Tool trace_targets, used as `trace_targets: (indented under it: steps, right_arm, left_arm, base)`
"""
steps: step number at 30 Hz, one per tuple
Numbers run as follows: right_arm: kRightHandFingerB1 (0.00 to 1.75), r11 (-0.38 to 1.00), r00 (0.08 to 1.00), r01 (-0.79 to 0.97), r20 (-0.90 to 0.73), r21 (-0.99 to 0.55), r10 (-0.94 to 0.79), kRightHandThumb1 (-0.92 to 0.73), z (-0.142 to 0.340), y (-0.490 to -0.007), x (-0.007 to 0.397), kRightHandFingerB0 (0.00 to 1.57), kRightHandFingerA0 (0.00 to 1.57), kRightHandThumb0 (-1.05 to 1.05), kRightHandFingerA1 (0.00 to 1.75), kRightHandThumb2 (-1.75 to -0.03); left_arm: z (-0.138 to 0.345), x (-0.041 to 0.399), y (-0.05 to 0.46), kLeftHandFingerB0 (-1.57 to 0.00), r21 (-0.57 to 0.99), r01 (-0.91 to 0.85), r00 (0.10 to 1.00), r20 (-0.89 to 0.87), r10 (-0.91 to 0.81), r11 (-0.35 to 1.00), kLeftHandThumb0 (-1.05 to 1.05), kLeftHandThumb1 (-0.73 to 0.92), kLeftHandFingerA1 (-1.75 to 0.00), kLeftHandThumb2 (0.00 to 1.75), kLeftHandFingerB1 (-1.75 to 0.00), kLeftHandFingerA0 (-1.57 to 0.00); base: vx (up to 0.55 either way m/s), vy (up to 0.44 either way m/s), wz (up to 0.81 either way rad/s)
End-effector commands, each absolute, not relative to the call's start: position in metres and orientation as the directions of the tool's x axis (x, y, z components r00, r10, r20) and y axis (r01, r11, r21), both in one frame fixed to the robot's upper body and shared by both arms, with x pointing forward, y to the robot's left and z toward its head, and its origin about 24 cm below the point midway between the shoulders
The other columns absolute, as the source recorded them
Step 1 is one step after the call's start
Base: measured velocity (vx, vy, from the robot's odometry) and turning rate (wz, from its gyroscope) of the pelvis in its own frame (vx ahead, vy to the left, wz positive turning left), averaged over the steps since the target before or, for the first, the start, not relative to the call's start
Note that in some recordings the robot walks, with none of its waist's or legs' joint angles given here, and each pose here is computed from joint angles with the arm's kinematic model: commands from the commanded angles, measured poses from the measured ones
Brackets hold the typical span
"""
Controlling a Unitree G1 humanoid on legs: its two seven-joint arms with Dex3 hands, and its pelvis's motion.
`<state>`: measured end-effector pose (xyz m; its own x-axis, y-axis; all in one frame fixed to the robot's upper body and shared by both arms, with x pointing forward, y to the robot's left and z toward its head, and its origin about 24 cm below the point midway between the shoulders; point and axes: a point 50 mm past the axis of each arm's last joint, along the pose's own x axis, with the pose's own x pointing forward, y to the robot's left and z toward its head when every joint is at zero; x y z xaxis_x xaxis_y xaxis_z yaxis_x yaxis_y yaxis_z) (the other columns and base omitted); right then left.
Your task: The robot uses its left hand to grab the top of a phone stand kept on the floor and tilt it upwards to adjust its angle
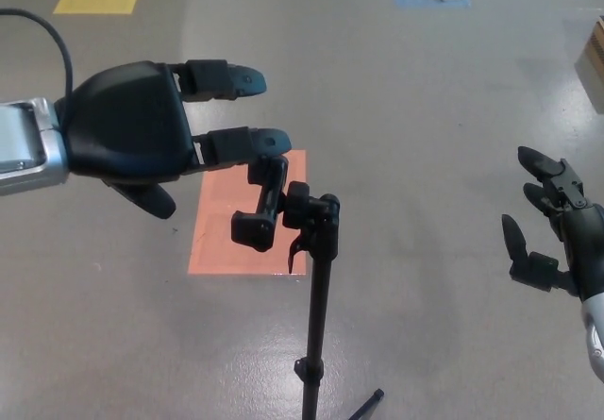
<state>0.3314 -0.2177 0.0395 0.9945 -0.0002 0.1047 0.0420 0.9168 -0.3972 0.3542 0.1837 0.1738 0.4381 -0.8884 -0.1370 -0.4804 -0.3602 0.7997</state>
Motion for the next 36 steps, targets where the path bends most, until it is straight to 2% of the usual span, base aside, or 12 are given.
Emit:
trace_targets:
  steps: [1,2,11,12,14,24,27,28,29,33,35,36]
  right_arm:
    - [0.28,0.914,0.992,0.057,0.124,-0.403,-0.007,-0.86,0.047,-0.222,0.335,0.14,0.24,-0.63,0.33,-0.65]
    - [0.28,0.913,0.992,0.058,0.125,-0.405,-0.008,-0.86,0.047,-0.222,0.335,0.14,0.24,-0.63,0.33,-0.65]
    - [0.28,0.915,0.992,0.056,0.127,-0.399,-0.005,-0.85,0.048,-0.222,0.335,0.14,0.24,-0.63,0.33,-0.65]
    - [0.47,0.915,0.992,0.057,0.127,-0.399,-0.006,-0.58,0.048,-0.223,0.335,0.01,0.01,-0.34,0.46,-1.11]
    - [0.47,0.914,0.992,0.058,0.125,-0.402,-0.008,-0.58,0.049,-0.223,0.336,0.01,0.01,-0.33,0.46,-1.11]
    - [0.47,0.914,0.992,0.056,0.128,-0.403,-0.005,-0.57,0.05,-0.222,0.337,0.01,0.01,-0.34,0.47,-1.1]
    - [0.47,0.912,0.992,0.058,0.127,-0.406,-0.006,-0.57,0.049,-0.222,0.337,0.01,0.01,-0.34,0.46,-1.1]
    - [0.28,0.912,0.992,0.057,0.126,-0.405,-0.006,-0.86,0.049,-0.222,0.337,0.14,0.24,-0.64,0.33,-0.65]
    - [0.47,0.913,0.992,0.055,0.127,-0.403,-0.004,-0.57,0.05,-0.221,0.338,0.01,0.01,-0.34,0.47,-1.1]
    - [0.27,0.914,0.992,0.056,0.13,-0.401,-0.004,-0.86,0.051,-0.22,0.339,0.15,0.24,-0.63,0.33,-0.65]
    - [0.47,0.914,0.992,0.057,0.129,-0.401,-0.005,-0.57,0.052,-0.22,0.34,0.01,0.01,-0.33,0.47,-1.1]
    - [0.27,0.914,0.991,0.058,0.13,-0.402,-0.005,-0.86,0.052,-0.22,0.34,0.14,0.24,-0.64,0.33,-0.65]
  left_arm:
    - [0.168,0.353,0.188,0.0,0.812,-0.449,0.46,-0.147,-0.875,-0.373,-0.81,0.56,-0.27,0.95,-0.2,-0.09]
    - [0.167,0.353,0.188,0.0,0.815,-0.447,0.457,-0.145,-0.877,-0.368,-0.83,0.7,-0.25,0.61,-0.22,-0.11]
    - [0.154,0.35,0.188,0.0,0.823,-0.434,0.447,-0.156,-0.881,-0.366,-0.83,0.68,-0.25,0.61,-0.21,-0.11]
    - [0.152,0.35,0.188,-0.01,0.827,-0.423,0.449,-0.163,-0.879,-0.37,-0.91,0.6,-0.23,0.96,-0.11,-0.12]
    - [0.146,0.349,0.189,0.0,0.831,-0.412,0.449,-0.172,-0.877,-0.374,-0.86,0.7,-0.25,0.62,-0.23,-0.11]
    - [0.131,0.345,0.193,0.0,0.836,-0.371,0.448,-0.221,-0.866,-0.405,-0.96,0.64,-0.18,0.96,-0.08,-0.08]
    - [0.127,0.343,0.193,0.0,0.85,-0.359,0.443,-0.21,-0.872,-0.387,-0.84,0.68,-0.25,0.61,-0.23,-0.11]
    - [0.124,0.343,0.193,0.0,0.849,-0.354,0.444,-0.216,-0.87,-0.392,-0.84,0.68,-0.25,0.61,-0.23,-0.11]
    - [0.123,0.342,0.194,-0.01,0.852,-0.351,0.441,-0.214,-0.871,-0.387,-0.82,0.65,-0.26,0.6,-0.25,-0.13]
    - [0.123,0.343,0.194,-0.01,0.854,-0.358,0.437,-0.205,-0.876,-0.379,-0.83,0.66,-0.26,0.6,-0.25,-0.13]
    - [0.122,0.343,0.194,-0.02,0.859,-0.352,0.435,-0.203,-0.877,-0.373,-0.83,0.54,-0.31,0.91,-0.21,-0.11]
    - [0.122,0.343,0.194,-0.02,0.858,-0.352,0.434,-0.203,-0.878,-0.373,-0.85,0.55,-0.32,0.91,-0.21,-0.11]
  base:
    - [0.0,0.0,0.0]
    - [0.0,0.0,0.0]
    - [0.0,0.0,0.0]
    - [0.0,0.0,0.0]
    - [0.0,0.0,0.0]
    - [0.0,0.0,0.0]
    - [0.0,0.0,0.0]
    - [0.0,0.0,0.0]
    - [0.0,0.0,0.0]
    - [0.0,0.0,0.0]
    - [0.0,0.0,0.0]
    - [0.0,0.0,0.0]
